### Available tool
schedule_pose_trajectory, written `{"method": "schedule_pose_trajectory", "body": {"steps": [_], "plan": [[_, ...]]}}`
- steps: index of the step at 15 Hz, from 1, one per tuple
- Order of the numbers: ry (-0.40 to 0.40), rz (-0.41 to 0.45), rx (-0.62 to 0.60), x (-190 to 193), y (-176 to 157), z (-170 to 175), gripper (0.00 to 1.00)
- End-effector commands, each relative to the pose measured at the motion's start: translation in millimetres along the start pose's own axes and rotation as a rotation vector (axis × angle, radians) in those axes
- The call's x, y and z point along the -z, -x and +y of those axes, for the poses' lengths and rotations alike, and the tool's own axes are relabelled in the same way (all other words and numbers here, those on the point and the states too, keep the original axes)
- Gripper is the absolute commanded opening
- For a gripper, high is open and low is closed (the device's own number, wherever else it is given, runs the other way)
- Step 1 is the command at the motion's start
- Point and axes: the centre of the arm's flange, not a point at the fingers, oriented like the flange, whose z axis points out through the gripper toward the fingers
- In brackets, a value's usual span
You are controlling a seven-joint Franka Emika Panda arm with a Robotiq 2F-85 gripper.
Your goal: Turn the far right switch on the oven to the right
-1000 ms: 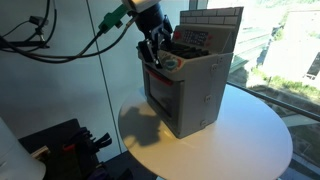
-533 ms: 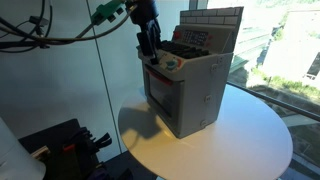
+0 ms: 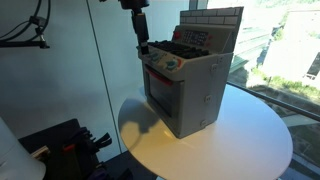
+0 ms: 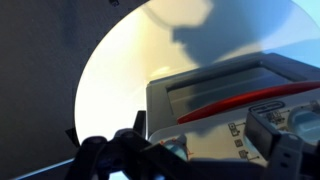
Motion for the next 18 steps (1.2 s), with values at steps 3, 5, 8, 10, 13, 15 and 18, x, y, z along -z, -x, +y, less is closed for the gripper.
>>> {"method": "schedule_pose_trajectory", "body": {"steps": [3,5,8,10,13,15,18], "plan": [[0.08,-0.068,0.187,36.0,9.2,-4.0,1.0],[0.094,-0.088,0.213,42.2,15.1,-3.6,1.0],[0.103,-0.104,0.243,47.4,24.6,-4.0,1.0],[0.103,-0.102,0.253,46.3,28.7,-3.7,1.0],[0.09,-0.099,0.226,39.8,25.7,-6.8,1.0],[0.09,-0.099,0.227,39.7,25.8,-6.7,1.0],[0.09,-0.099,0.227,39.6,25.8,-6.7,1.0]]}}
